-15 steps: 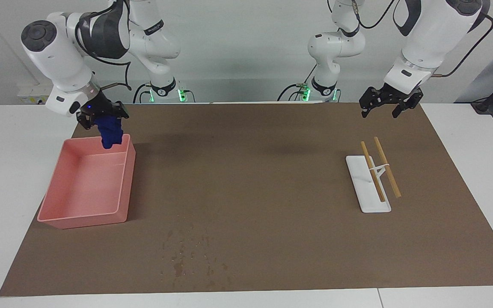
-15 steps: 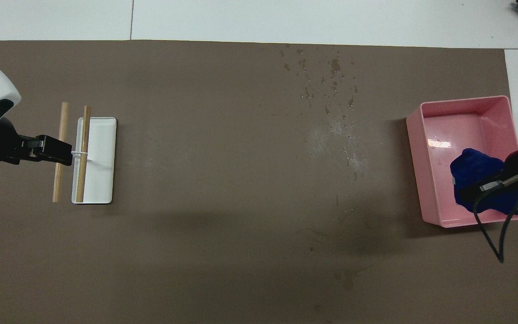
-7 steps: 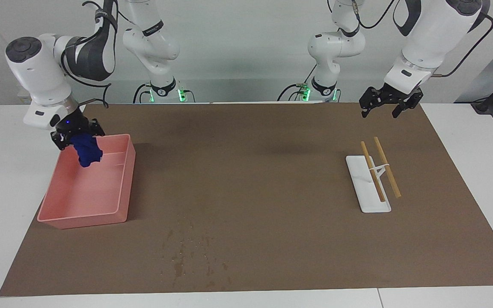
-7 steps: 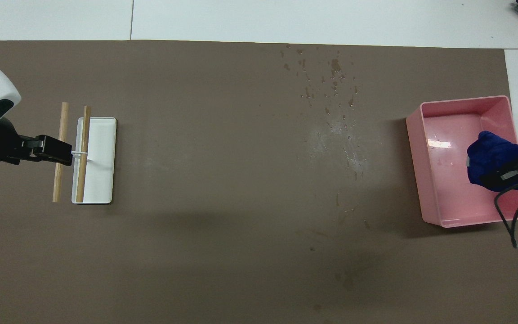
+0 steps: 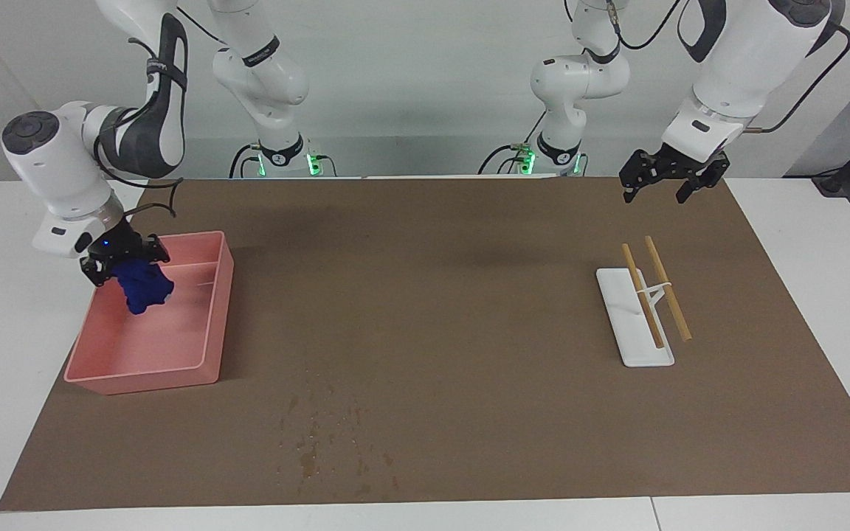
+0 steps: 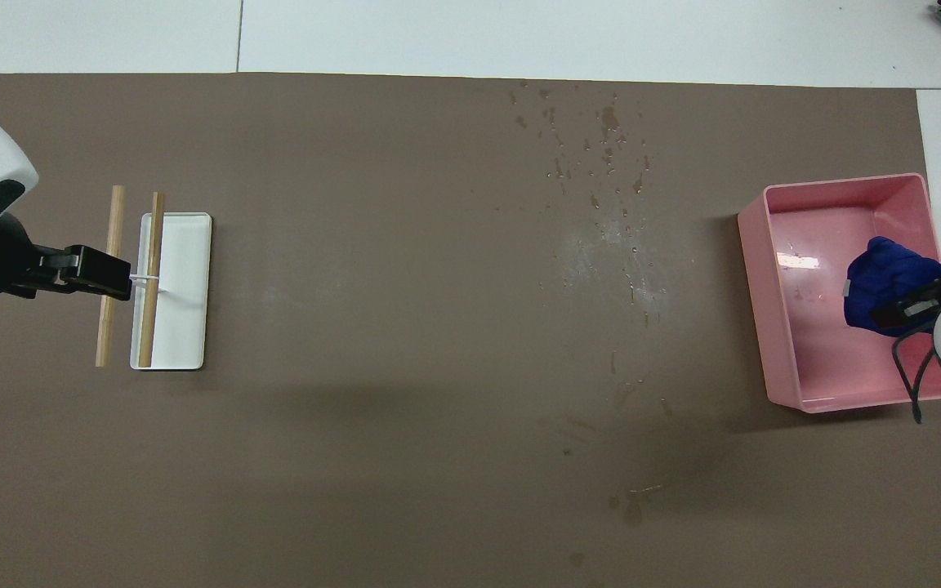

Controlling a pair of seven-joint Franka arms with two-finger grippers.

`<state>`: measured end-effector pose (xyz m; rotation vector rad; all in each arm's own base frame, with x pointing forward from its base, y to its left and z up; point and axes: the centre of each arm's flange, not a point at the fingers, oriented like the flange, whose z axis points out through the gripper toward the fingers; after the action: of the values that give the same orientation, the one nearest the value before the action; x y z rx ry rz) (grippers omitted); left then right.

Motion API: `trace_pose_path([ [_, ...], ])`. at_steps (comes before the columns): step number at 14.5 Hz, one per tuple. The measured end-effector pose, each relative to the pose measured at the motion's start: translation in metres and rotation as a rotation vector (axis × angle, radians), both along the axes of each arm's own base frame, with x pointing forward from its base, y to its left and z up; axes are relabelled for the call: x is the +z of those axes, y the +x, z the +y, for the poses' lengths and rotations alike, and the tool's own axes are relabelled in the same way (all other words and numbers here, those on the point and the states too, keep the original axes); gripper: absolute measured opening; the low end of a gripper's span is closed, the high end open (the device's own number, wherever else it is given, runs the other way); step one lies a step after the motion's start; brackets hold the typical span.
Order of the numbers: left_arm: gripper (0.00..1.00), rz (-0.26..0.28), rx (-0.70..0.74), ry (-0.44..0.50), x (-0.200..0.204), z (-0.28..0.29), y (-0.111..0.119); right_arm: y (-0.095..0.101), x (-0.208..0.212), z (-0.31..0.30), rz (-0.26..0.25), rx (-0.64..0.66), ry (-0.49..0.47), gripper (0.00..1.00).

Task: Wipe water with towel using both arms
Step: 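Carry the towel into the pink bin with the right gripper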

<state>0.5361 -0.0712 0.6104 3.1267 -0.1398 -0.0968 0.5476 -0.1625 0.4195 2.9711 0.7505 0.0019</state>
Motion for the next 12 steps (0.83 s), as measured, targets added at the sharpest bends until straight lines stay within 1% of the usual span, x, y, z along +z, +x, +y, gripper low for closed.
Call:
trace_pose_path([
  [1,1.0,0.0,0.0,0.0,0.0,0.0,0.0,0.0,-0.002,-0.002,0.002,-0.001,0.001,0.07],
  [2,1.0,0.0,0.0,0.0,0.0,0.0,0.0,0.0,-0.002,-0.002,0.002,-0.001,0.001,0.13],
  [6,1.0,0.0,0.0,0.0,0.0,0.0,0.0,0.002,0.0,0.002,-0.003,0.007,0.0,0.52],
  [7,1.0,0.0,0.0,0.0,0.0,0.0,0.0,0.003,0.001,0.001,-0.006,0.007,-0.001,0.65],
  [10,1.0,0.0,0.0,0.0,0.0,0.0,0.0,0.007,0.012,0.003,-0.026,0.011,-0.007,0.94],
  [11,1.0,0.0,0.0,0.0,0.0,0.0,0.0,0.009,0.017,0.004,-0.036,0.011,-0.01,1.0],
  [12,1.0,0.0,0.0,0.0,0.0,0.0,0.0,0.011,0.023,0.007,-0.041,0.007,-0.011,1.0],
])
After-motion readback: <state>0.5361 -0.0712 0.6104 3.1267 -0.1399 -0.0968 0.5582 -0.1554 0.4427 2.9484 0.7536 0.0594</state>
